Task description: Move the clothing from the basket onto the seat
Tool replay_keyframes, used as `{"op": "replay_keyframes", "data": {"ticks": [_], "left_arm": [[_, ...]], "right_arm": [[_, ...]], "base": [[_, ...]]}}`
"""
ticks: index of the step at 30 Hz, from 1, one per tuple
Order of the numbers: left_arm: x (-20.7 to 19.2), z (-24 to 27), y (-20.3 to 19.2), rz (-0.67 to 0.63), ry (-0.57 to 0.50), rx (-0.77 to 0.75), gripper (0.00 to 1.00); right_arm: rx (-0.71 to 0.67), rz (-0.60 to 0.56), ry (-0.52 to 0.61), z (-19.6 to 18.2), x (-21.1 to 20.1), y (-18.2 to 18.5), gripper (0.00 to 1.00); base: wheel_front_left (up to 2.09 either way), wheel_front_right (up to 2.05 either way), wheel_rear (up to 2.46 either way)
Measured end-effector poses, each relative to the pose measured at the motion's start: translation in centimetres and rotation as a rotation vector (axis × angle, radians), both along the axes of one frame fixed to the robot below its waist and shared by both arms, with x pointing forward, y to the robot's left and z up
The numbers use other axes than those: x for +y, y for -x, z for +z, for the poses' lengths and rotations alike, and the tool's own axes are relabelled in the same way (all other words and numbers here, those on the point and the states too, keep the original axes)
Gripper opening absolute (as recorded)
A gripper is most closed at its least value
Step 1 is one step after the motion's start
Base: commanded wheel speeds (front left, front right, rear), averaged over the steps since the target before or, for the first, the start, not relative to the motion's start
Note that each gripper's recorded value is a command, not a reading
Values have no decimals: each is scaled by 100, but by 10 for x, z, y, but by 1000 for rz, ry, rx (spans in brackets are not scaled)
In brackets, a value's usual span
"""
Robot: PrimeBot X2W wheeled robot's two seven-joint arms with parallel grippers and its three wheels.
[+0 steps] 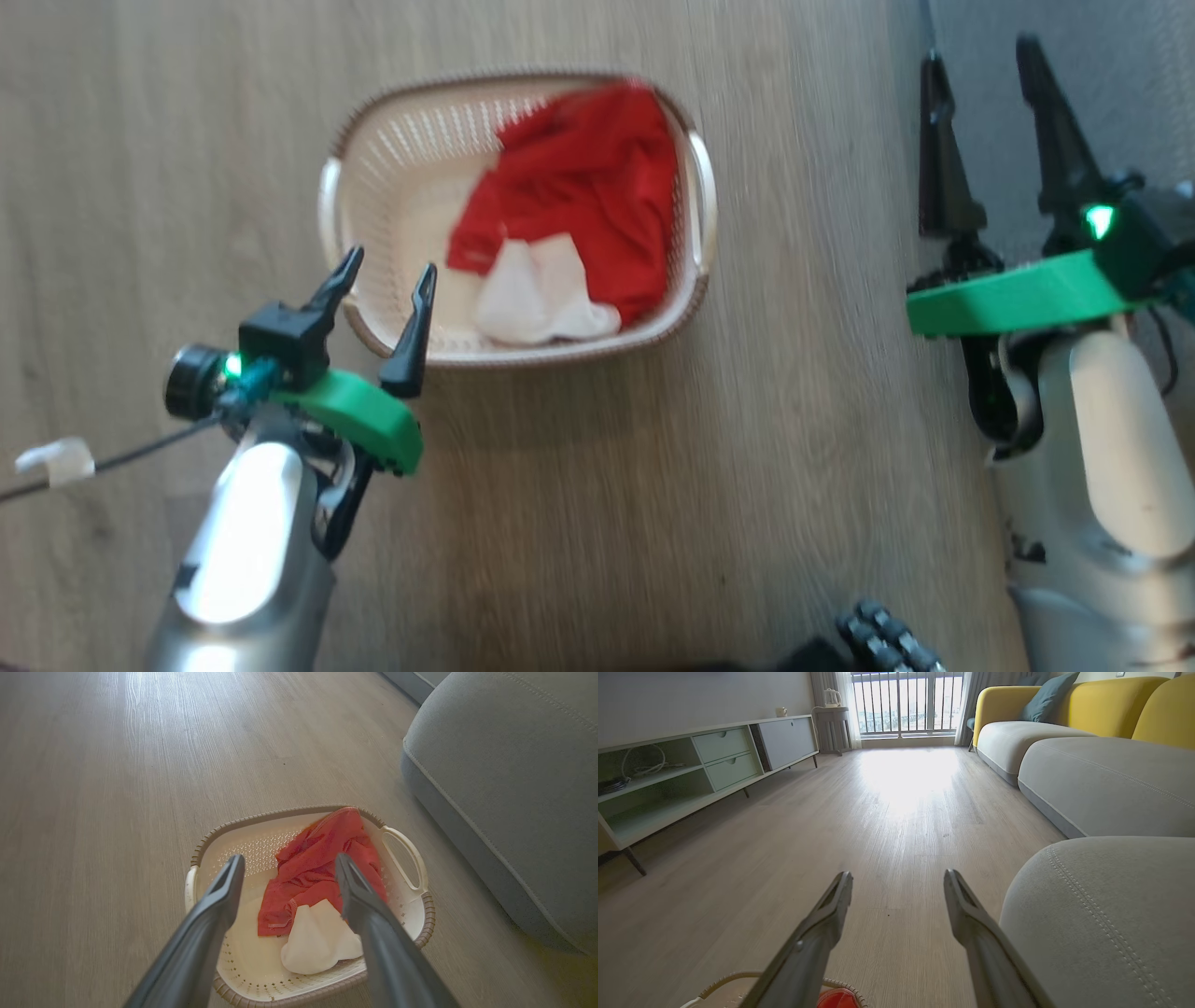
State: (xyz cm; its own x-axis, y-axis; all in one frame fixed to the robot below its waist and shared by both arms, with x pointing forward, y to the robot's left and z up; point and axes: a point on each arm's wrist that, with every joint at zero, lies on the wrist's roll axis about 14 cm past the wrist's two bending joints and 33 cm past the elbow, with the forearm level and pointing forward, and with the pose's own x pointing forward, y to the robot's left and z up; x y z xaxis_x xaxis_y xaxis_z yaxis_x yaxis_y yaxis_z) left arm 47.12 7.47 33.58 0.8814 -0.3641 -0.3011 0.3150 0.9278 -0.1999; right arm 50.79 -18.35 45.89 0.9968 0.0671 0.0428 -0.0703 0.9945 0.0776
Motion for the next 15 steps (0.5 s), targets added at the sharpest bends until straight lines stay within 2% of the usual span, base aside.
{"op": "replay_keyframes", "data": {"ticks": [2,6,15], "left_arm": [[-14,-35,-4,-69,-13,68,100],[-27,-84,-5,-118,-17,178,100],[-66,-163,-15,-266,-57,333,100]], "right_arm": [[21,4,-4,-17,-1,-11,100],[73,-5,-9,-44,-7,-16,100],[148,-56,-6,-80,-31,-14,100]], "base": [[0,0,0],[0,0,0],[0,0,0]]}}
